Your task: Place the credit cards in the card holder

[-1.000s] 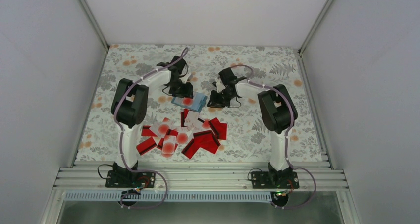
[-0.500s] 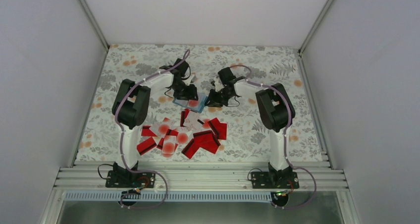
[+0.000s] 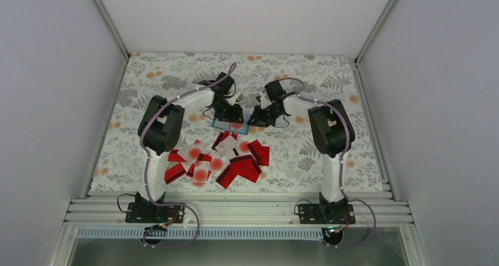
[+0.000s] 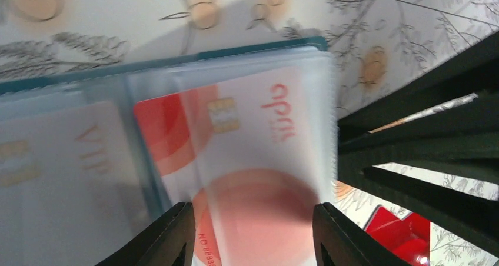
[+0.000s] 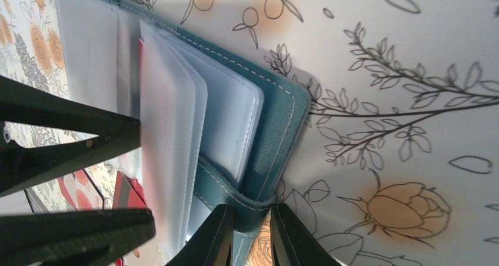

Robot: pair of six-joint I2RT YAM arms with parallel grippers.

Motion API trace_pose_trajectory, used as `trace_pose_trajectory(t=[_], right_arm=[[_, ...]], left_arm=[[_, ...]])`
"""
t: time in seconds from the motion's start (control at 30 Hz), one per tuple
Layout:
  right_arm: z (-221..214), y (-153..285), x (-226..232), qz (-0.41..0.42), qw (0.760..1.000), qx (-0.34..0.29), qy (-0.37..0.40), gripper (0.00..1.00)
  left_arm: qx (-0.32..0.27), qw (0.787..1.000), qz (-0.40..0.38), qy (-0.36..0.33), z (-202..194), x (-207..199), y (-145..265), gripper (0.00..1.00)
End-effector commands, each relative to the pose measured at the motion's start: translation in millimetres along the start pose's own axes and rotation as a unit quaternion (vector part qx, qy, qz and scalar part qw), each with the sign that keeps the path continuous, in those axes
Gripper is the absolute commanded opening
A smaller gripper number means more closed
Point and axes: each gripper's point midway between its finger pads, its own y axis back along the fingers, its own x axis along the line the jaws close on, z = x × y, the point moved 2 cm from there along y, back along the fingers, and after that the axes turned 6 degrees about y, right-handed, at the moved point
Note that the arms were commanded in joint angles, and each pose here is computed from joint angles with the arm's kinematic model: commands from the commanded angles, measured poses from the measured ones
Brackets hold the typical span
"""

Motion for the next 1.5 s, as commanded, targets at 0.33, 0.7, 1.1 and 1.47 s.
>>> trace_pose_trajectory(t=[0.33,0.7,1.1,1.47], right_arm=[[-2.6,11.1,-26.9,-0.042,0.999,-0.011,0.005,0.18],[-2.5,50.2,0.3,-0.011,0.992,-0.044,0.114,0.34],[-1.0,38.2,-2.8,-0.111,0.962,-0.031,0.246,0.54],[5.5,18.0,11.4,-0.175,0.919,-0.055,0.35,0.52]], left_arm=[[-0.025,0.995,-0.047,-0.089,18.9,-36.6,9.3,0.5],[-0.054,0.997,0.019,-0.059,19.0,-11.3,54.2,0.5],[-0.035,0.997,0.068,-0.021,16.9,31.7,46.7,0.47],[-0.012,0.993,0.115,-0.002,9.0,64.7,31.5,0.45]])
